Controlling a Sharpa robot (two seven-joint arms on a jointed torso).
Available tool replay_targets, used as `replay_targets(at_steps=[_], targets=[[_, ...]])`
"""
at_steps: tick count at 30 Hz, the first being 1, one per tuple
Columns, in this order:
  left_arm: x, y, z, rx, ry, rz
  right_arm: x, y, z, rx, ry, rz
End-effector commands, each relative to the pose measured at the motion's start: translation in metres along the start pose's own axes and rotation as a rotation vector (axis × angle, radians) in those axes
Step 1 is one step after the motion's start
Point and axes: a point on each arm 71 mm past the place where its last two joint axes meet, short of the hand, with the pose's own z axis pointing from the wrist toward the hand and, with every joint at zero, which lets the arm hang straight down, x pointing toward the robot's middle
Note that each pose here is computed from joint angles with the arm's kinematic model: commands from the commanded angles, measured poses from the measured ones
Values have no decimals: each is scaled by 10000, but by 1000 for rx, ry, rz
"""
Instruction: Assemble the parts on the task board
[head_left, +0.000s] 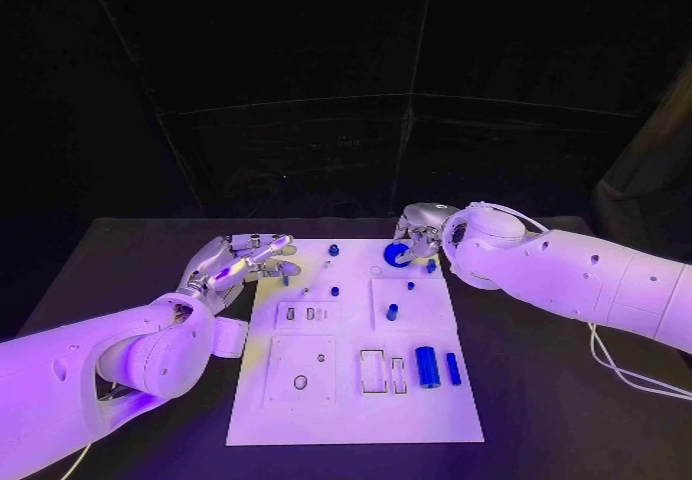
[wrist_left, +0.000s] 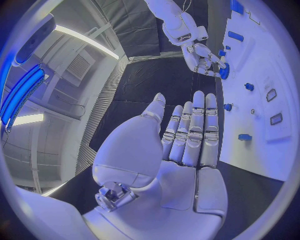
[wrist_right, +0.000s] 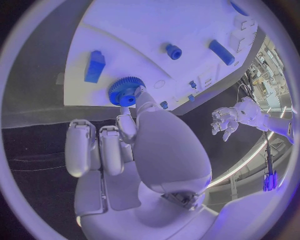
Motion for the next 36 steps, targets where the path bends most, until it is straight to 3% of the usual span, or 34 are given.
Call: replay_targets(at_steps=[1, 9, 21, 36], targets=[[16, -13, 3, 7, 17, -3, -39, 44, -14, -20, -71, -57], [14, -14, -1, 6, 17, -3, -84, 174, -79, -68, -129, 6], [26, -12, -2, 2, 23, -6, -121, 647, -113, -170, -203, 80], [41, -9, 8, 1, 27, -7, 26, 1127, 125, -228, -140, 53]])
